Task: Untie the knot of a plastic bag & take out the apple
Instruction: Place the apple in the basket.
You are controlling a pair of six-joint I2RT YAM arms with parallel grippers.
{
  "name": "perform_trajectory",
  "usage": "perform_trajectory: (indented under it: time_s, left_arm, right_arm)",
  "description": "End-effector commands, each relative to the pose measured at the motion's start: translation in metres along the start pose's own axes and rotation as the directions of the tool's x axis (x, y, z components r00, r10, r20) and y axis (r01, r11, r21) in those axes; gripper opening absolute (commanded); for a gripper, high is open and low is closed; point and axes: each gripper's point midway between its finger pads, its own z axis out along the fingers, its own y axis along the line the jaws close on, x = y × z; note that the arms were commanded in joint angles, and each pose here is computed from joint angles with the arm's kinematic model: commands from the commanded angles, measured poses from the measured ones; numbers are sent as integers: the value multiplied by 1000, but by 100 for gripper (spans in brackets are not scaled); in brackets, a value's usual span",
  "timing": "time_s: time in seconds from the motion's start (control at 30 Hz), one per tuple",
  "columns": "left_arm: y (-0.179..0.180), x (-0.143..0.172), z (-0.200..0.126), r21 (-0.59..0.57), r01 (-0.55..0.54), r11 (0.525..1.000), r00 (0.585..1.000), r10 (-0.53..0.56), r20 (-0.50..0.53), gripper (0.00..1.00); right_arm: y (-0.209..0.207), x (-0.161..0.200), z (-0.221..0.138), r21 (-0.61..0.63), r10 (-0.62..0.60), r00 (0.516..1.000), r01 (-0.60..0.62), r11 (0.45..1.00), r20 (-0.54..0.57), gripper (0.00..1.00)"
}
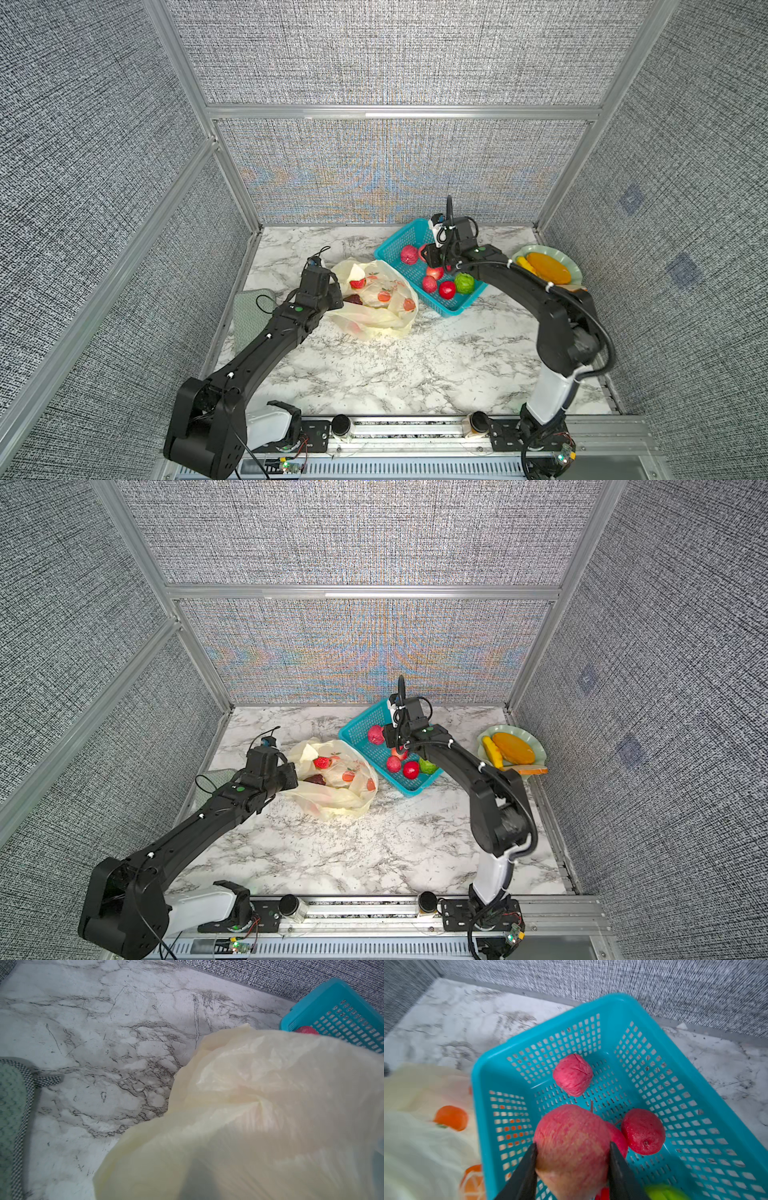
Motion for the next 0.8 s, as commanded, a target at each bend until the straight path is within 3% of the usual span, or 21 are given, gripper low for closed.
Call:
perform_trajectory:
  time_s: [0.0,0.17,0.23,0.33,0.4,0.53,0.67,0.77]
  left_arm:
    - [0,-2,-3,-1,-1,1000,1000,1,5,3]
    - [1,-2,-4,-4,-1,1000,1000,1,3,7]
    - [1,-2,-6,-7,-3,1000,1000,3,4,7]
    - [3,-3,-7,-15,-2,1000,1000,2,12,7]
    - [3,-5,-9,-13,-1,1000,1000,2,21,7]
    - [3,-6,-9,-12,2,1000,1000,-1,26,7]
    - [4,-9,-9,-21,0,1000,999,1,39,12]
    - [4,-11,-9,-26,-3,1000,999,4,50,20]
  right_arm:
    - [-13,6,23,55,-28,998,31,998,-57,38]
    - [-31,13,57,121,-25,991,41,992,-132,46]
    - [-30,14,58,101,-26,986,43,994,-165,56]
    - [-13,3,36,21,-36,992,39,999,-121,69]
    - [4,-9,6,-55,-40,998,38,998,-43,84]
    - [47,-17,-59,-229,-66,997,75,971,47,80]
    - [120,8,-115,-512,-115,990,143,847,86,64]
    - [162,36,-132,-646,-170,985,154,748,38,58]
